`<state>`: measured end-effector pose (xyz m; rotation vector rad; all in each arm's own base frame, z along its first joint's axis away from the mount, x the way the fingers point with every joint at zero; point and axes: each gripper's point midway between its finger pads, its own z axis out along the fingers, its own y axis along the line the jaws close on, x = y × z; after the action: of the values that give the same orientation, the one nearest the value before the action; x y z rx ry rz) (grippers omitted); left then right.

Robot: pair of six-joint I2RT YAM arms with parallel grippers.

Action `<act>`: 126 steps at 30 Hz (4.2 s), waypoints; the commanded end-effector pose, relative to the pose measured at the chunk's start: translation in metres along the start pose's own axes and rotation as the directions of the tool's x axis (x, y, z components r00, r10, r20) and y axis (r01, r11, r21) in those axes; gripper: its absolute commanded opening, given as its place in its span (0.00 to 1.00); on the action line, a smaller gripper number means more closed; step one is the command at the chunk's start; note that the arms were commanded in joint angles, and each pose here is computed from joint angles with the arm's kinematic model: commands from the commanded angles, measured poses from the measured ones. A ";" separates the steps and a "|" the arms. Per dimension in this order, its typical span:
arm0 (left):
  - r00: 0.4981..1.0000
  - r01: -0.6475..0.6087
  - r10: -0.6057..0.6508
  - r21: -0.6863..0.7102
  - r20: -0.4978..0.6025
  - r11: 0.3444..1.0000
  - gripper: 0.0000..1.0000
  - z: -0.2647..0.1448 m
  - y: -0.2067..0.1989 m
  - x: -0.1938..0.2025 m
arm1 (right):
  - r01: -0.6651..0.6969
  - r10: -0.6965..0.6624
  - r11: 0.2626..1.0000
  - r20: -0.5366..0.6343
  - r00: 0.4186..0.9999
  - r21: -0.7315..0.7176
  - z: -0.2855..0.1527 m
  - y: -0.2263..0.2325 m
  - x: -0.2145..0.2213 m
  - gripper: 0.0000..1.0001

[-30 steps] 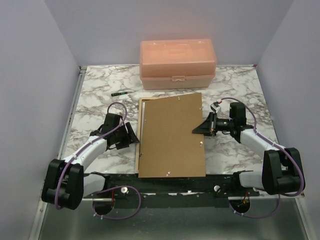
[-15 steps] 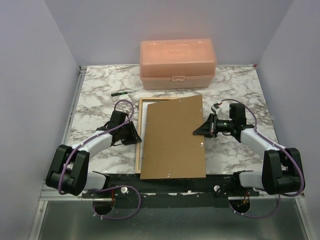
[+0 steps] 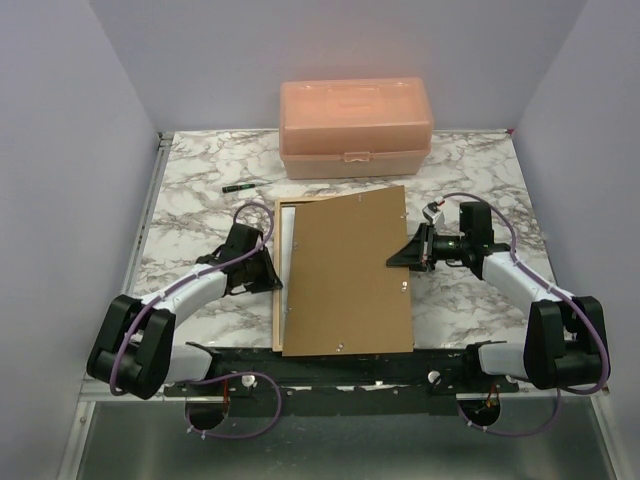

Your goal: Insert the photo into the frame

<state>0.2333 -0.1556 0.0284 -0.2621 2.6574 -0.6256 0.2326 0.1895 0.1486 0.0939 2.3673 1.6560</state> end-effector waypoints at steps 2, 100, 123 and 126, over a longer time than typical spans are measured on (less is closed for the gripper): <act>0.999 -0.023 0.020 -0.070 -0.039 0.997 0.17 -0.009 0.016 0.015 | 0.048 -0.048 0.999 0.006 0.999 -0.026 -0.005 0.017 -0.009 0.01; 0.957 -0.099 0.017 0.270 0.291 0.958 0.58 -0.193 -0.072 -0.085 | 0.430 -0.391 0.821 0.180 0.903 -0.374 -0.063 0.195 -0.018 0.01; 0.957 -0.185 0.217 -0.173 0.192 0.967 0.57 -0.215 -0.071 -0.053 | 0.372 -0.321 0.873 0.201 0.925 -0.317 -0.054 0.175 -0.028 0.01; 0.960 -0.174 0.208 -0.180 0.185 0.968 0.57 -0.212 -0.066 -0.046 | 0.347 -0.297 0.885 0.198 0.934 -0.310 -0.050 0.167 -0.030 0.01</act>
<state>0.2038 -0.1298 0.2564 -0.0326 2.4722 -0.3782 0.2278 0.1967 0.3294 -0.2706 1.8471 1.8264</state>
